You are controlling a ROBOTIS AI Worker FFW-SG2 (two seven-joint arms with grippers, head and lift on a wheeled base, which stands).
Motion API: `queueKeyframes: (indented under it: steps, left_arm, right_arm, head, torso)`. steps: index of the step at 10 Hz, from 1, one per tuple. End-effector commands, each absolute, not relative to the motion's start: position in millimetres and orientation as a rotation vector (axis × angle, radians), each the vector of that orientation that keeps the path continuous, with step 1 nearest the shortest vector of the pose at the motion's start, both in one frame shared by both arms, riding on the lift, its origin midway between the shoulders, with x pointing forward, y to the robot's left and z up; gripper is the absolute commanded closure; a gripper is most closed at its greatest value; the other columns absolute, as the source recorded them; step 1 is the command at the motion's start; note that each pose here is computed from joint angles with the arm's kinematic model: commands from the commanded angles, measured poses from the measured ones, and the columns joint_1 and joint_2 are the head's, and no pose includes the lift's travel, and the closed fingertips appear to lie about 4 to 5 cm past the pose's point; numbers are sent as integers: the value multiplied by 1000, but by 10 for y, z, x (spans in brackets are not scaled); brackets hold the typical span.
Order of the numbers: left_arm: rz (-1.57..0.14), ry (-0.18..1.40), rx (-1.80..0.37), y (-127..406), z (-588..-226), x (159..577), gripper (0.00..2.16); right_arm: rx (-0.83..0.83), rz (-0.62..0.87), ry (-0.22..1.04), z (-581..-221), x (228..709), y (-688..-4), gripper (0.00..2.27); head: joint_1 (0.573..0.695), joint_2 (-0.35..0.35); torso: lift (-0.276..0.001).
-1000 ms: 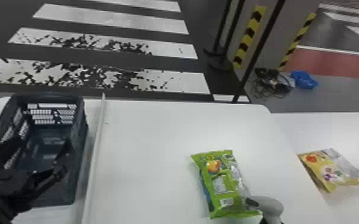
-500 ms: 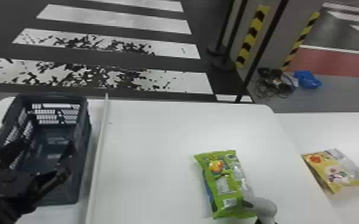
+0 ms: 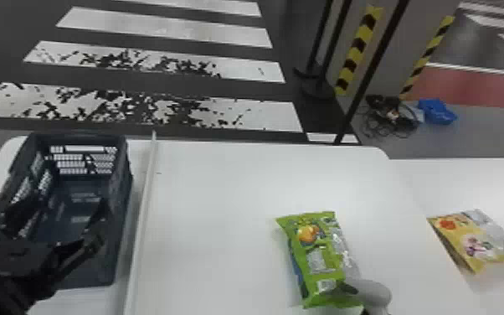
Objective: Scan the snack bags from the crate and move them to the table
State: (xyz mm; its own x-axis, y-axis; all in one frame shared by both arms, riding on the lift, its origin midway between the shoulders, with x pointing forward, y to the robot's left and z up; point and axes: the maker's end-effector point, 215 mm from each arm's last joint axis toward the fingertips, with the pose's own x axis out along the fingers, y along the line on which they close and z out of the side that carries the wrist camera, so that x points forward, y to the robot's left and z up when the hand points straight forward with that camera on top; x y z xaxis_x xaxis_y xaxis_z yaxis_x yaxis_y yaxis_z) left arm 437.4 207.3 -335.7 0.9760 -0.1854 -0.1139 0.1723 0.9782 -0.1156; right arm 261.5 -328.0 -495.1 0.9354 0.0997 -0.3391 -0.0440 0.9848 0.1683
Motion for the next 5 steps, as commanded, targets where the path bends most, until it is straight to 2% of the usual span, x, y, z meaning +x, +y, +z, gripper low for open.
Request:
queueKeyframes:
  steps: [1, 5]
  left_arm:
    - [-180, 126, -104, 2075, -3366, 4371, 9]
    - [-181, 127, -105, 2065, -3367, 4352, 9]
  right_arm:
    - [159, 74, 354, -4950, 2617, -3283, 2132]
    - [148, 65, 318, -4769, 2703, -3399, 2132]
  head:
    - [695, -198]
    - [695, -201]
  torso:
    - [-95]
    - [-95]
